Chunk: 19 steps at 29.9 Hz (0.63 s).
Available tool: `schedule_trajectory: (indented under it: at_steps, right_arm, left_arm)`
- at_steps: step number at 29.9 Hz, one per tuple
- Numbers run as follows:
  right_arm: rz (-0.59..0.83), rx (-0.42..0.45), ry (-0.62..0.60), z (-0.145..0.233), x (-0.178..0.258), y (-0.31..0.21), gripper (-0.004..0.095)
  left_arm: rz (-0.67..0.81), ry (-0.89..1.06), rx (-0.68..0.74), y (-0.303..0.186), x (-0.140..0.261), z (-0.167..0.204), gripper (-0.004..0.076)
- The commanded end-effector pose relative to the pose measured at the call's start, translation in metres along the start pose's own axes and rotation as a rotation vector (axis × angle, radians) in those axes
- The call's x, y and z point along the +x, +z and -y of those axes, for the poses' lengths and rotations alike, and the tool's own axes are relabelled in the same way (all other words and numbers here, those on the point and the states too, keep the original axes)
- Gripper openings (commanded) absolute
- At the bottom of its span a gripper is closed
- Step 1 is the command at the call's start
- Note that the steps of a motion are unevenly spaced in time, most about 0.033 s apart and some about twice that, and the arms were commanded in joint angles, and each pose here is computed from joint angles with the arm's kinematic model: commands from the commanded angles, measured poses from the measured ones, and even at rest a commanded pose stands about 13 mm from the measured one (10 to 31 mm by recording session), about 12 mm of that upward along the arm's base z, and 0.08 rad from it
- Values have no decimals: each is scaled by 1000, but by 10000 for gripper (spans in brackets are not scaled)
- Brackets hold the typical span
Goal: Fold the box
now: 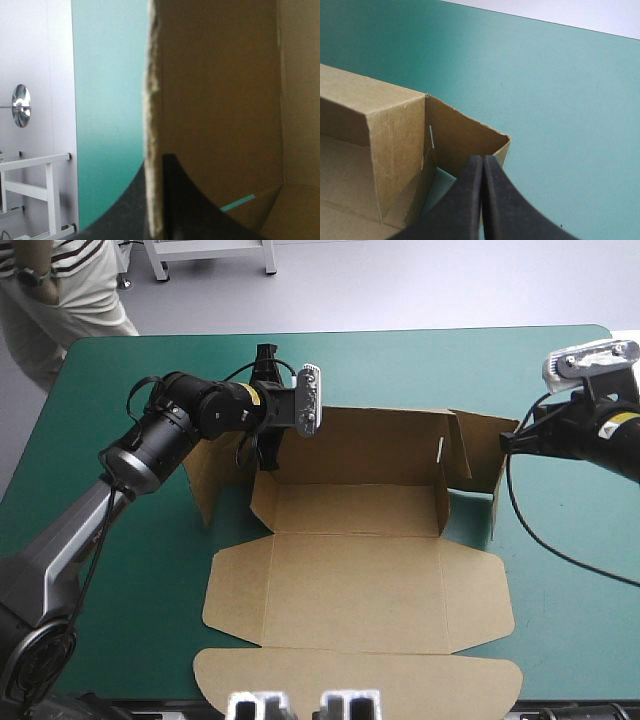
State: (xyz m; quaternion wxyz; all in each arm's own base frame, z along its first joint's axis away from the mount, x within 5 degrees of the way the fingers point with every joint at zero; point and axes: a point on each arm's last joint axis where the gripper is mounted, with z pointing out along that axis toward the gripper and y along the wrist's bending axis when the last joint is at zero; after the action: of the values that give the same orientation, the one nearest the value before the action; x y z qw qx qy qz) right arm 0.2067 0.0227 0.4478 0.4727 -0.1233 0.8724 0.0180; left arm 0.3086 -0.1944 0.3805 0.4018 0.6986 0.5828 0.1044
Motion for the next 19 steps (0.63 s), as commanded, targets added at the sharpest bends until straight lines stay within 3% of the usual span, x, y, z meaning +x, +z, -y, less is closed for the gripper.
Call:
schedule_trajectory:
  at_steps: [1,9,19]
  right_arm:
    - [53,12,5,7,-28,12,-20]
    - [-55,-77,23,15,-78,73,-20]
    - [-123,-174,65,19,-106,141,-20]
  left_arm:
    - [74,-16,-181,-22,-7,-10,-10]
    - [-64,-116,-267,-21,5,6,-10]
    - [-90,-84,-292,-21,-8,20,-10]
